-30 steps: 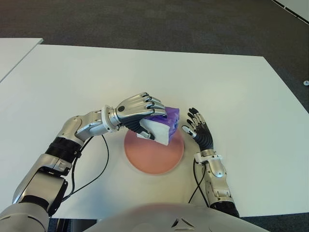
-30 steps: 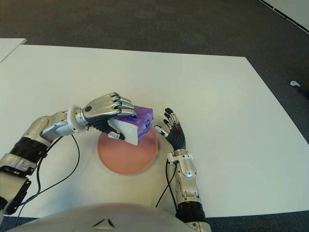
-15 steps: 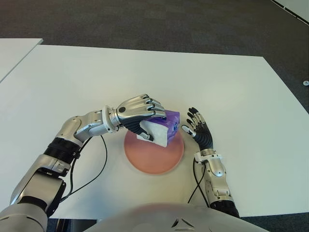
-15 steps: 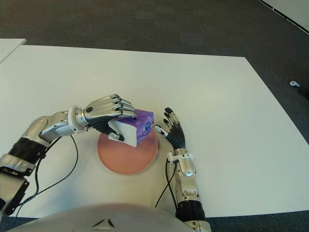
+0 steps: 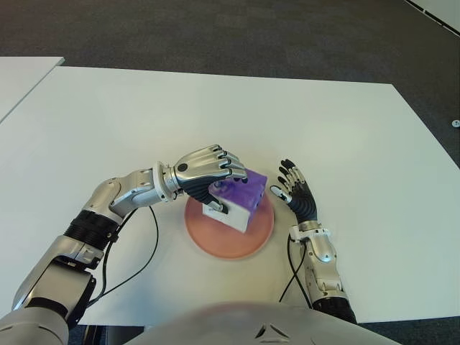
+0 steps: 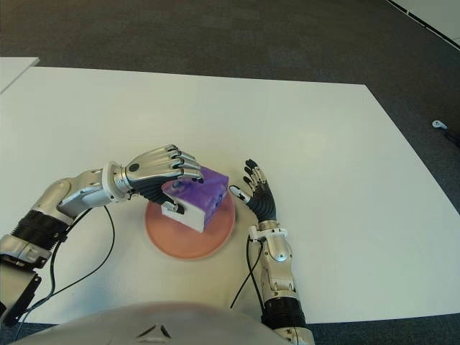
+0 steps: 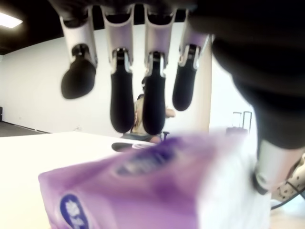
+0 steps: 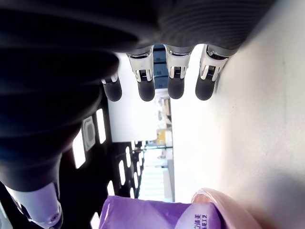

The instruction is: Put the tissue paper into the plate.

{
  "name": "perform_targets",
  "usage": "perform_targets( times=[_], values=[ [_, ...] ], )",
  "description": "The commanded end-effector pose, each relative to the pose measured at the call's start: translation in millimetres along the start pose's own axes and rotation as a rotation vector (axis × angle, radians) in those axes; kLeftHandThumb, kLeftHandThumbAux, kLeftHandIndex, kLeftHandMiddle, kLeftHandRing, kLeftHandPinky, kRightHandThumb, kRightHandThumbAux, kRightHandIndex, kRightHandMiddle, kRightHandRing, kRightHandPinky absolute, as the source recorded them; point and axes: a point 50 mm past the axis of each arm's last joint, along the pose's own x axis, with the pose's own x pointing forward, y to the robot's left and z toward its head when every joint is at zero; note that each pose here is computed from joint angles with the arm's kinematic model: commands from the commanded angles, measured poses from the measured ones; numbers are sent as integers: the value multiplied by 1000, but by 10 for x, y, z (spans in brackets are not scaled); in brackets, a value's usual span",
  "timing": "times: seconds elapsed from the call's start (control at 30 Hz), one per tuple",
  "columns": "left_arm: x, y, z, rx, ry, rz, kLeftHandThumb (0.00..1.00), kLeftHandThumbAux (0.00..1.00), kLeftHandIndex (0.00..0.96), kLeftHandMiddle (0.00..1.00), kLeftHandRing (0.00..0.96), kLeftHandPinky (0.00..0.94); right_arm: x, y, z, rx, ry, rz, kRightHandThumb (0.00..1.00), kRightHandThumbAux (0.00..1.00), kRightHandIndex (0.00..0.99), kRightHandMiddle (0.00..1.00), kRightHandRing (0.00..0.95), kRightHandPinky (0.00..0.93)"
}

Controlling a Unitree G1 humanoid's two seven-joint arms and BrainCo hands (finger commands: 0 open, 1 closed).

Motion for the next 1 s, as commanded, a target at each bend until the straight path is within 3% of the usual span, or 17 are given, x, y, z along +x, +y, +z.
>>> perform_targets(
  times=[0.03, 0.3, 0.37, 0.43, 0.47, 0.5, 0.57, 0.67, 0.77, 0.83, 1.0],
  values=[
    [-23, -67, 20, -68, -11, 25, 949, 653, 383, 502, 523, 755, -138, -5, -225, 21, 130, -18, 0, 690, 0, 0, 0, 0],
    [-8, -107, 38, -138, -59, -5, 949, 647, 407, 537, 520, 671, -137, -6, -230, 13, 136, -33, 7, 672, 0, 4, 0, 0],
    [-10, -114, 42, -148, -73, -39, 885, 658, 413, 568, 607, 641, -140, -10, -230, 16, 136, -34, 8, 672, 0, 5, 0, 0],
    [-21, -121, 47, -149, -89, -91, 787, 683, 416, 535, 534, 527, -144, -16, -234, 20, 138, -35, 8, 678, 0, 5, 0, 0],
    [-27, -122, 49, -148, -95, -112, 602, 649, 375, 471, 459, 438, -146, -19, -236, 22, 140, -35, 6, 682, 0, 6, 0, 0],
    [-39, -121, 51, -144, -97, -135, 533, 637, 360, 448, 431, 407, -147, -19, -237, 23, 141, -35, 5, 683, 0, 6, 0, 0],
    [-61, -115, 60, -136, -101, -184, 331, 593, 240, 303, 270, 242, -146, -19, -239, 25, 143, -33, 2, 687, 0, 7, 0, 0],
    [-66, -111, 63, -137, -101, -202, 223, 569, 170, 219, 174, 141, -145, -21, -241, 26, 144, -33, 0, 689, 0, 7, 0, 0],
    [-90, -10, 101, -90, -103, -337, 127, 532, 84, 108, 76, 53, -145, -23, -245, 27, 143, -31, 0, 689, 0, 10, 0, 0],
    [-83, 19, 111, -63, -95, -433, 73, 506, 43, 56, 39, 27, -141, -21, -244, 28, 139, -31, 0, 690, 0, 13, 0, 0],
    [-70, 42, 129, -57, -71, -516, 14, 470, 7, 9, 6, 4, -136, -23, -241, 27, 134, -30, 0, 692, 0, 18, 0, 0]
  ],
)
